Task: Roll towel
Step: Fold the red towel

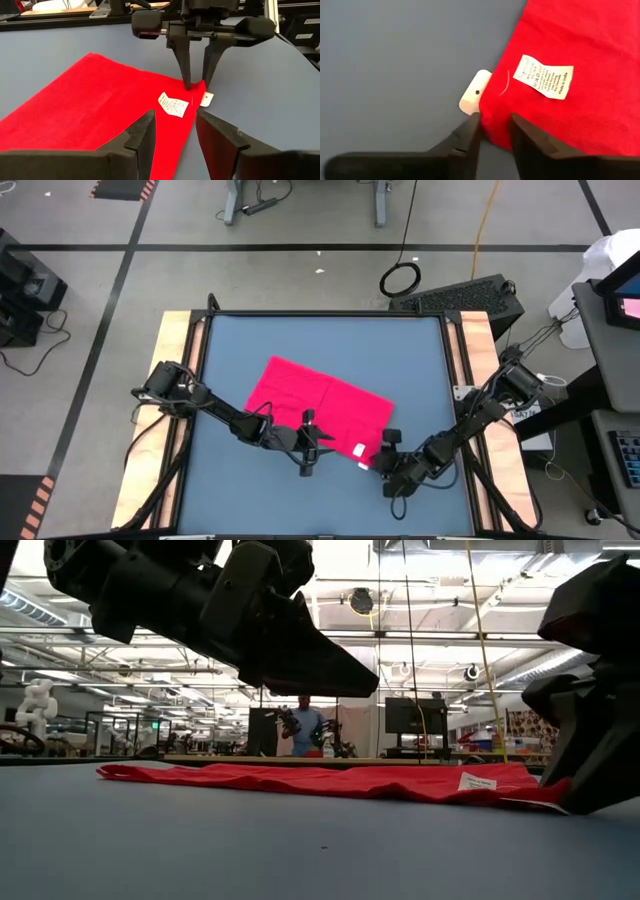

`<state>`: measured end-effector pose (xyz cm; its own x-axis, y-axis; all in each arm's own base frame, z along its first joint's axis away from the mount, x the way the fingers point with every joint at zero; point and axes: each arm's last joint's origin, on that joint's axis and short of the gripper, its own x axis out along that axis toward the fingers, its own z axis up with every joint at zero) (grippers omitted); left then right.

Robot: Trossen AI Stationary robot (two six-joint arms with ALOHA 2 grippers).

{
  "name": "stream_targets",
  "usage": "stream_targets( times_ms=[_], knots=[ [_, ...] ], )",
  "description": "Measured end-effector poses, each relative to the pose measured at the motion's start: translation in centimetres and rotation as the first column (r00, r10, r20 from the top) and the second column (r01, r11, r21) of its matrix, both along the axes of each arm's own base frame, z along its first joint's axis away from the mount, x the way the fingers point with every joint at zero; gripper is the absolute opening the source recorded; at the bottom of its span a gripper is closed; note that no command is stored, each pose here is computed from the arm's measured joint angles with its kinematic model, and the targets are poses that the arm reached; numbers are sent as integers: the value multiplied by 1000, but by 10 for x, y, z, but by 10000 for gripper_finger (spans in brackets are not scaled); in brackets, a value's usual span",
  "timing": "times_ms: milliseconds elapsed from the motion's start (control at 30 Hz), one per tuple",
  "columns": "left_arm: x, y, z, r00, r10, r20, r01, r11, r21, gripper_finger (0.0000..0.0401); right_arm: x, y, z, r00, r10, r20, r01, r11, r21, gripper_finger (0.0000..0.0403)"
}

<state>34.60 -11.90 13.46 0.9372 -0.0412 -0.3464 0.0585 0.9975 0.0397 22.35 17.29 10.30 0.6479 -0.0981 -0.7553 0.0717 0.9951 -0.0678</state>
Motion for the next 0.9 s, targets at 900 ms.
stream_targets(
  times_ms=[900],
  knots=[
    [36, -27, -16, 982, -122, 147, 91, 974, 208, 251, 3, -28, 57, 980, -171, 103, 146, 966, 213, 1]
  ],
)
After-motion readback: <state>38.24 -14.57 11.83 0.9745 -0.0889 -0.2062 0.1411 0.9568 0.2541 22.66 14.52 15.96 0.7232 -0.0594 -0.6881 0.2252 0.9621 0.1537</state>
